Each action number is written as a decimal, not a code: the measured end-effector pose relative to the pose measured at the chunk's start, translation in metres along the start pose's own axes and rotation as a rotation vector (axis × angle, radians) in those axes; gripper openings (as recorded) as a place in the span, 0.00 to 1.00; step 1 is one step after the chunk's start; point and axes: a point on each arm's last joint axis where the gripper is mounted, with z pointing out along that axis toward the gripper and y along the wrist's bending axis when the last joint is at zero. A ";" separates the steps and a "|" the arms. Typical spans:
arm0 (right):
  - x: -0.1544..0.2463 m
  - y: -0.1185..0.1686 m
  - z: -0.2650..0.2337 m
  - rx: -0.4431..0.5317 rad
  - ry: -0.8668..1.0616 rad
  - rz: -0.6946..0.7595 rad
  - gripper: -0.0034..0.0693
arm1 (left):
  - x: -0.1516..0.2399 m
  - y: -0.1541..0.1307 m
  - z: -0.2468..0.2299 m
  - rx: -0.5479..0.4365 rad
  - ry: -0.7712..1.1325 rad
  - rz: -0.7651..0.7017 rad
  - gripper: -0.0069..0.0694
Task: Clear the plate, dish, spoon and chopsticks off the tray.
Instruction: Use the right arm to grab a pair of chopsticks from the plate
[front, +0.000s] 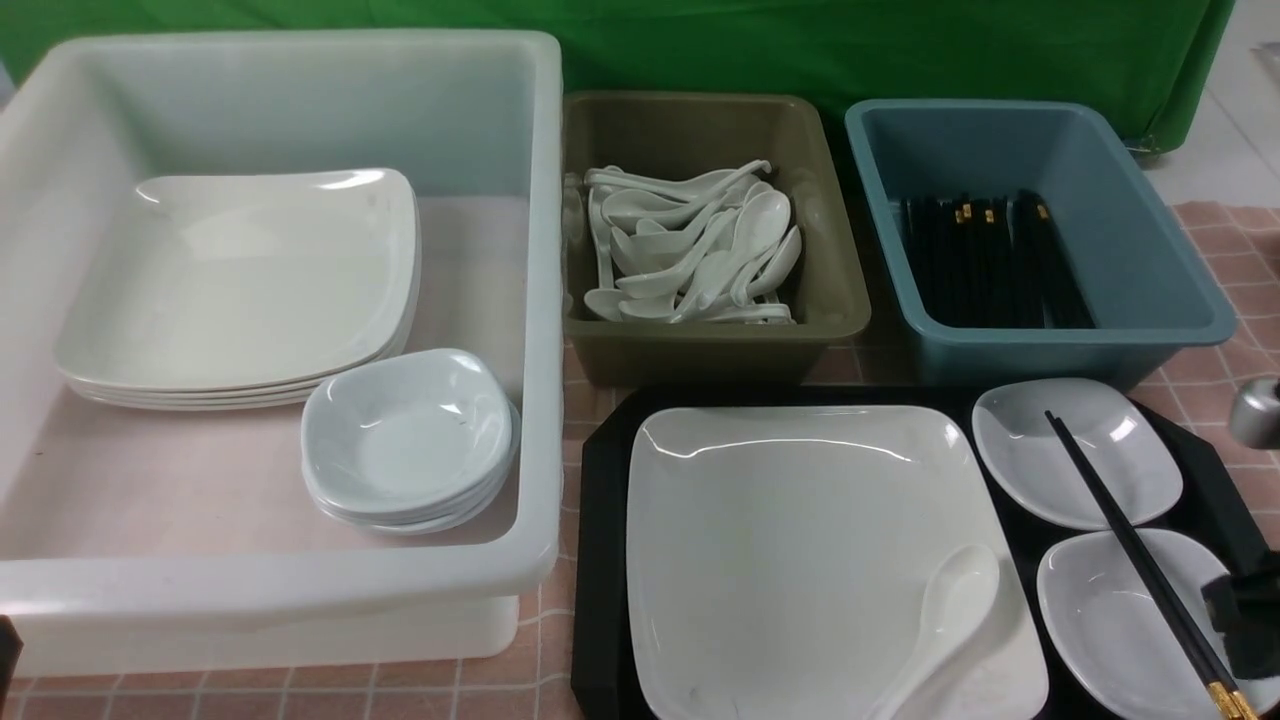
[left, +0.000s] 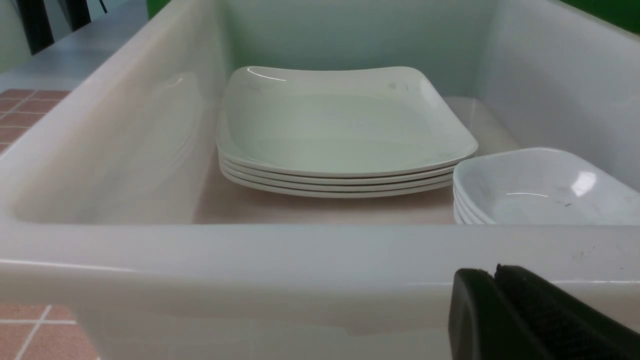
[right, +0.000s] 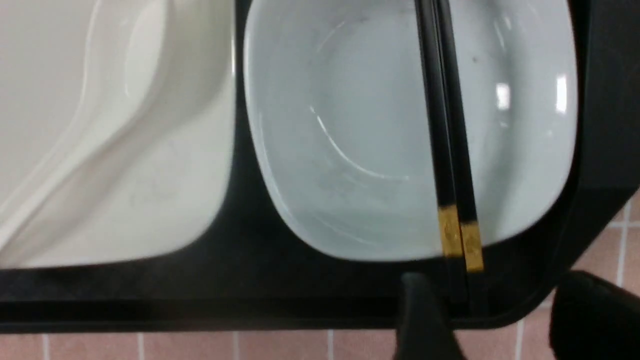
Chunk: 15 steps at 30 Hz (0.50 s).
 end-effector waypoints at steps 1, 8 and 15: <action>-0.007 0.001 0.003 0.001 0.007 -0.006 0.68 | 0.000 0.000 0.000 0.000 0.000 0.000 0.12; -0.034 0.004 0.022 0.004 0.068 -0.073 0.75 | 0.000 0.000 0.000 0.000 0.000 0.000 0.12; -0.040 0.005 0.053 0.007 0.173 -0.126 0.75 | 0.000 0.000 0.000 0.000 0.000 -0.001 0.12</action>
